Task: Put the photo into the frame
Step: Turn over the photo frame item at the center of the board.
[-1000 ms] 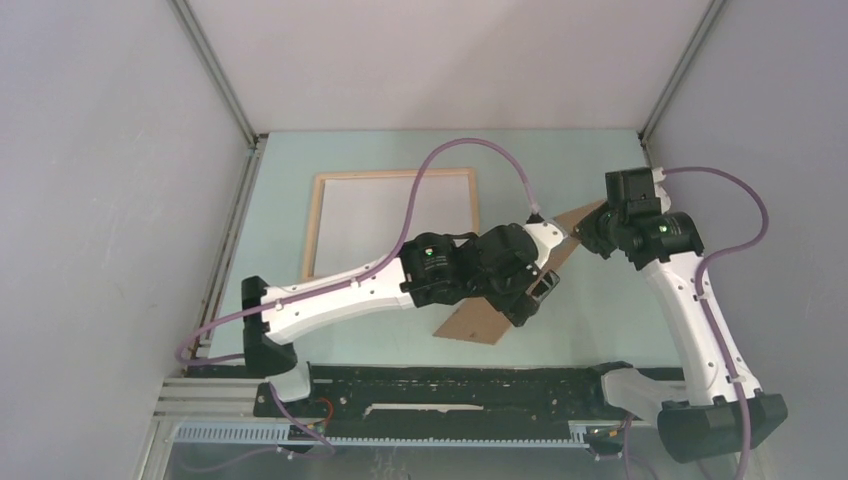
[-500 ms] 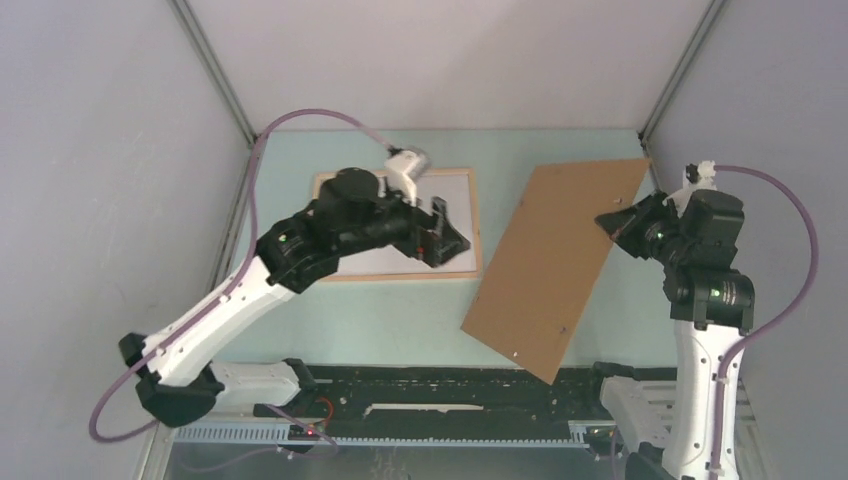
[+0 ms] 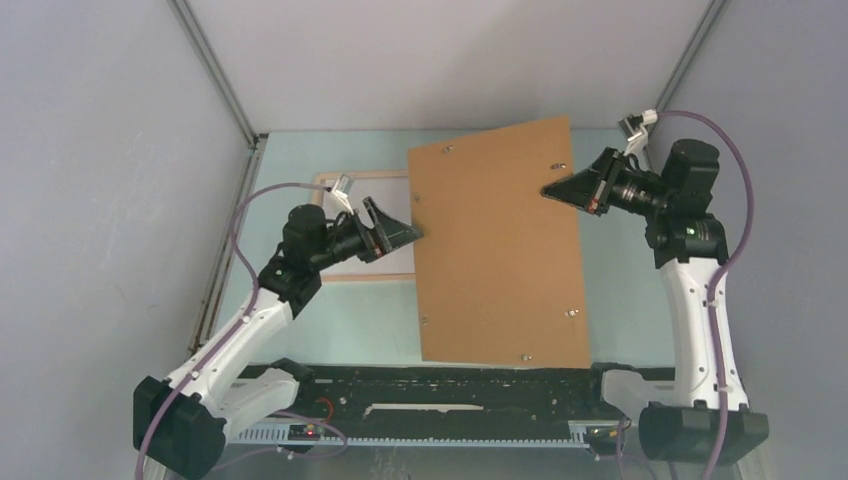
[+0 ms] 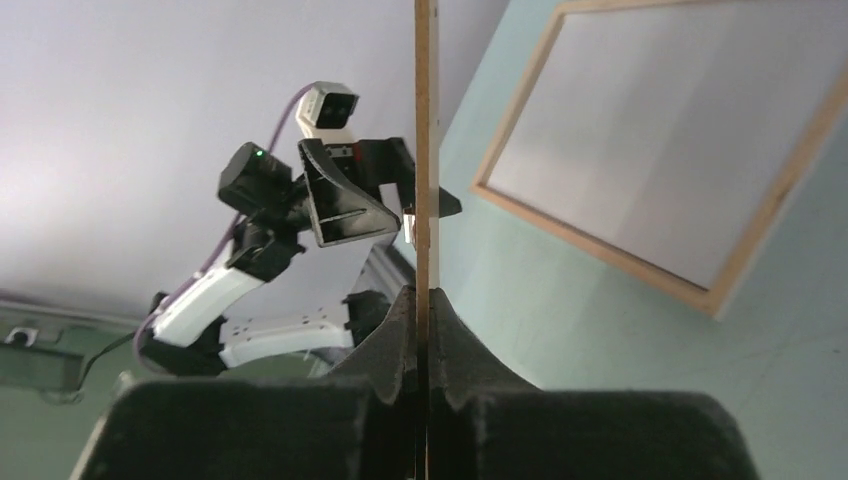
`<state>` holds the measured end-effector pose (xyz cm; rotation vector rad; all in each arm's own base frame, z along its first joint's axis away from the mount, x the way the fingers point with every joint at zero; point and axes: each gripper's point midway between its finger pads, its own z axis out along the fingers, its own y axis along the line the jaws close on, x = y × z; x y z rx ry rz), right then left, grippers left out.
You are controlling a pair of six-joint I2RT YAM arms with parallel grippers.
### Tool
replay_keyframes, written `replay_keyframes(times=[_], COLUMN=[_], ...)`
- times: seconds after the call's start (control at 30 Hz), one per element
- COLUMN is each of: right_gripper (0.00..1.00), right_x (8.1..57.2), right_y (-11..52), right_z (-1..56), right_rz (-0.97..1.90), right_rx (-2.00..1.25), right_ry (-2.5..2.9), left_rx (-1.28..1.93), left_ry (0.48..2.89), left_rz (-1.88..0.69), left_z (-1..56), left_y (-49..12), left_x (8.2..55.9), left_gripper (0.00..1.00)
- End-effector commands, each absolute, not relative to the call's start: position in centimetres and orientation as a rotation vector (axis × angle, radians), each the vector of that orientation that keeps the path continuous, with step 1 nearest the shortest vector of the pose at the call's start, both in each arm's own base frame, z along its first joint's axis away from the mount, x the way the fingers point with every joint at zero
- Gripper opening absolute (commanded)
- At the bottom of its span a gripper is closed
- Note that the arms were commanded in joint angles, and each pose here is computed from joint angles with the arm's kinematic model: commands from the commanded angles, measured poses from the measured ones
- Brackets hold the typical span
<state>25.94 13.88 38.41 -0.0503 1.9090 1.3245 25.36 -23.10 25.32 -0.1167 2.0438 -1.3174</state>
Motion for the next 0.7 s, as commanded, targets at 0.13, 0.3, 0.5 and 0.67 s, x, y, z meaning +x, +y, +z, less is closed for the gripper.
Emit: replay_keyframes(times=[0.13,0.3,0.5,0.67], right_gripper=[0.00,0.00,0.00,0.00], right_x=[24.4,25.3,27.1,28.2], right_y=[16.5,16.7,16.7,16.8], right_z=[41.3,40.7,39.2,39.3], right_rz=[1.559,1.608,1.641,1.667], right_rx=[-0.243,-0.236,-0.188,-0.167], right_ry=[1.850,1.870,1.915,1.910], left_rx=[0.156,0.190,0.147,0.176], left_ry=[1.624,1.461,1.273,1.242], left_rz=[-1.802,-1.938,-2.100,-2.114], left_z=[33.0,35.2,37.6,38.3], left_y=[-25.1,-24.5,-23.1,-23.1], left_x=[20.4,18.3,16.6,16.3], left_gripper=[0.96,0.72,0.51,0.38])
